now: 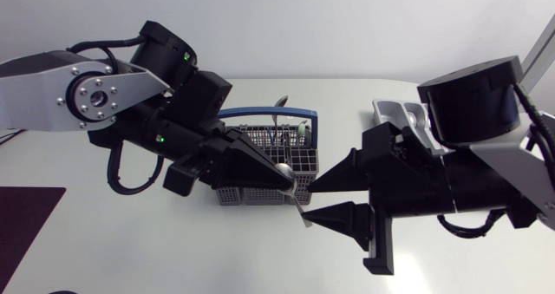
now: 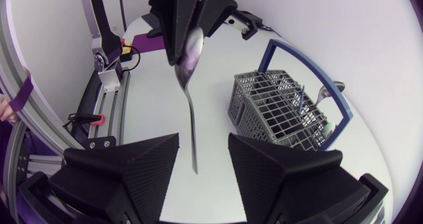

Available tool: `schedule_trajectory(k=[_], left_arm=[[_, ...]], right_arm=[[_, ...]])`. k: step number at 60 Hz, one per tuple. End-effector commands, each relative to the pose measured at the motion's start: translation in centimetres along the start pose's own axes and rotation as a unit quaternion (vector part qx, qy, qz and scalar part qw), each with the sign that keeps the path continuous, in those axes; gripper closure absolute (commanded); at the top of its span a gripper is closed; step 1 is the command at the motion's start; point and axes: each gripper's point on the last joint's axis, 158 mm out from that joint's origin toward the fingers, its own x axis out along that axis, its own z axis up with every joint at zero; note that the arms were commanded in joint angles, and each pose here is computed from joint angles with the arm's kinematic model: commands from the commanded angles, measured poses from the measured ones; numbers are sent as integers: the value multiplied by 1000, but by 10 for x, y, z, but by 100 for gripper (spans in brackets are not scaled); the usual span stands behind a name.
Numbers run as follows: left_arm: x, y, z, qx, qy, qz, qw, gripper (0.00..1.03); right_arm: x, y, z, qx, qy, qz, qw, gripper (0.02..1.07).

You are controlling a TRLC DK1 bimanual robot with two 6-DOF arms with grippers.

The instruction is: Unload the cutlery basket into the drawer organizer.

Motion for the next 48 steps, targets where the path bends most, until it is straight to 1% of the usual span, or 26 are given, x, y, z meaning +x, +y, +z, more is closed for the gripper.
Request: schedule_trajectory(k=[1,5,18,21,23,28,30,34,40,48], left_arm=[[2,-2,10,11,-4,-12,1000,100],[3,-4,10,12,-2,-14,1000,100],[5,-4,8,9,1,-17,1000,100],[5,-4,7,10,1,-16,1000,100],[4,-3,6,8,1,-15,1000,100],[4,-2,6,8,1,-14,1000,100],[4,-3,5,7,1,-15,1000,100],[4,-2,4,8,2,-15,1000,100],[3,-2,3,8,2,-15,1000,100],[3,-2,2,9,2,-14,1000,100]], right_arm=[[2,6,-3,-12,-2,10,1000,58],[2,7,-1,-12,-3,10,1000,61],[4,10,5,-13,-8,14,1000,63],[5,11,7,-12,-8,16,1000,69],[6,12,8,-11,-8,19,1000,71],[8,16,10,-14,-8,24,1000,72],[9,19,11,-16,-7,27,1000,78],[11,20,12,-18,-5,26,999,84],[11,20,13,-18,-4,25,1000,96],[10,19,14,-13,-2,24,1000,97]])
